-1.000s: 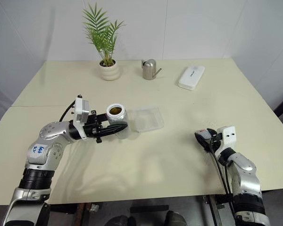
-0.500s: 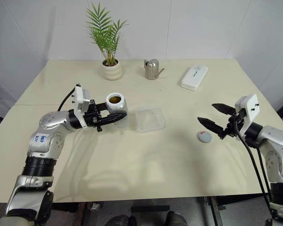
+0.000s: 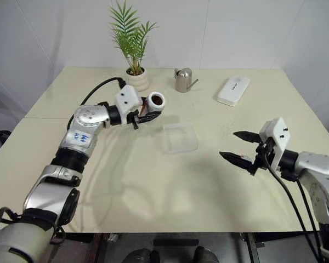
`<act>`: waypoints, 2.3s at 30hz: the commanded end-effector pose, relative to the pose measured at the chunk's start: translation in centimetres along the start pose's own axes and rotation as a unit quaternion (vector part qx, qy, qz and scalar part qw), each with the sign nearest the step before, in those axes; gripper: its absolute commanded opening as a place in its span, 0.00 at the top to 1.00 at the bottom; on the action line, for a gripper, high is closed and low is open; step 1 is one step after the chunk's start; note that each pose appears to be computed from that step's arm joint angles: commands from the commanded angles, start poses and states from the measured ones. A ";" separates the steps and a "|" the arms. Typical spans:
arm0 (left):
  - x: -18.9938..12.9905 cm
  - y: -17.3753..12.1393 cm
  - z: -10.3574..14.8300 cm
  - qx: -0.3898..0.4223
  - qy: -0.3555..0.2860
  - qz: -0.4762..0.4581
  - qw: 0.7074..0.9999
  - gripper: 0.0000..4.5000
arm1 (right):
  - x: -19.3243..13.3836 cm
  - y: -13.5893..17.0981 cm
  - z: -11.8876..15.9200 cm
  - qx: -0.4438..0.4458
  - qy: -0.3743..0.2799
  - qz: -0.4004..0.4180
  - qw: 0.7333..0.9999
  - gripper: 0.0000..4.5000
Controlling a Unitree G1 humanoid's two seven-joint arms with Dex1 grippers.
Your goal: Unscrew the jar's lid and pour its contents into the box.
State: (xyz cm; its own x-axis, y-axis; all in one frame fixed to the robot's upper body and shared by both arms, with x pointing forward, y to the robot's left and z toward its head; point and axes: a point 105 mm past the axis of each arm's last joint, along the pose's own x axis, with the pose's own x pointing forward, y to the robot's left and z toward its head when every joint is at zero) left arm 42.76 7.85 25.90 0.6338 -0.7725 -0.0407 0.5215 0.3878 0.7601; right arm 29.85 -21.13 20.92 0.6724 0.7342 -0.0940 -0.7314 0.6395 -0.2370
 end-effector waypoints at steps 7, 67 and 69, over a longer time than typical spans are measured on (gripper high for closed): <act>4.2 -0.6 4.1 0.621 -0.035 0.099 0.777 0.57 | -0.7 0.8 1.1 0.002 -0.036 -0.047 0.998 0.02; -19.6 2.3 -13.5 -0.374 0.108 0.441 0.809 0.57 | 5.4 2.1 1.2 -0.044 -0.086 0.050 0.994 0.02; -20.3 1.6 -13.7 -0.367 0.114 0.445 0.809 0.57 | 5.5 2.1 1.0 -0.045 -0.084 0.055 0.994 0.02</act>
State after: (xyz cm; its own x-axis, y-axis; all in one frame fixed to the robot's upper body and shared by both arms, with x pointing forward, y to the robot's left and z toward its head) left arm 39.10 30.94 17.35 0.9973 0.0516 0.0525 -0.0495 0.9979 -0.0420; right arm 32.05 -15.71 20.09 0.5716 0.8204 0.0149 -0.7843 0.5516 -0.2840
